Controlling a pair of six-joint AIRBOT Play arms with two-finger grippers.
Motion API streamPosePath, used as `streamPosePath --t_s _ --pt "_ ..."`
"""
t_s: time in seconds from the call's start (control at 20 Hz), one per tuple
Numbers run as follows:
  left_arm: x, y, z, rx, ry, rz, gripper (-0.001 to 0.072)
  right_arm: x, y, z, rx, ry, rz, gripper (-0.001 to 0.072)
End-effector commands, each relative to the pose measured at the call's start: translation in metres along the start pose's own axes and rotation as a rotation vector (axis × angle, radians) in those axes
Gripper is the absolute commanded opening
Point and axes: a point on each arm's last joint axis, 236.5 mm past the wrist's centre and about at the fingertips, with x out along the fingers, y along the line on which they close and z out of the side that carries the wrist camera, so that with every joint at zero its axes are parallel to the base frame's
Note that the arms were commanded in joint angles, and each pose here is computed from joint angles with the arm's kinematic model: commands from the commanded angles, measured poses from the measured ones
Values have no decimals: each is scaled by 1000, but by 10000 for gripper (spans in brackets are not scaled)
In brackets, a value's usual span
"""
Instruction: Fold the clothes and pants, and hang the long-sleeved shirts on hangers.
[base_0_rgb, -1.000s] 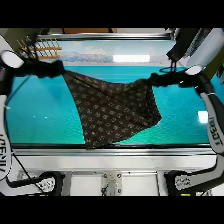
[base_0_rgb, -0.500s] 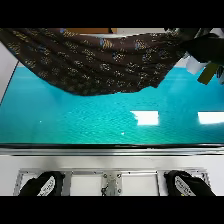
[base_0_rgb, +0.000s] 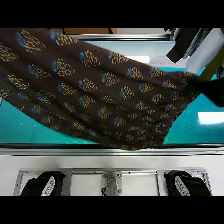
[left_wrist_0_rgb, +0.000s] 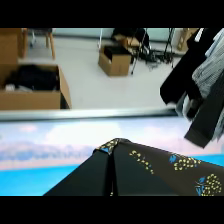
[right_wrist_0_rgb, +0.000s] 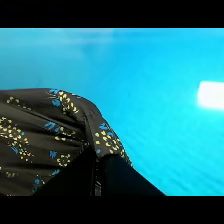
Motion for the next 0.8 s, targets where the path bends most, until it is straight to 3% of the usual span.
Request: streamPosePath --t_s 0.0,0.2,0.4,0.45,0.5,0.55,0.6,0.75 --pt "72 40 -73 -121 209 22 3 32 -37 -45 165 179 -64 12" --pt "205 71 -175 -163 391 -5 3 116 -97 -52 314 225 -86 12" --pt "316 73 -242 -167 494 -47 4 202 -171 4 389 75 -139 14" --pt "336 76 -256 -181 526 -53 113 219 -188 21 408 32 -150 86" --pt "348 78 -265 -206 554 -54 479 231 -201 37 418 0 -156 346" --pt "356 83 -271 -244 580 -46 649 238 -211 50 424 -19 -160 615" --pt "357 90 -273 -269 604 -35 622 238 -218 62 426 -32 -160 648" --pt "332 131 -279 -314 678 32 622 211 -230 85 389 -98 -185 646"
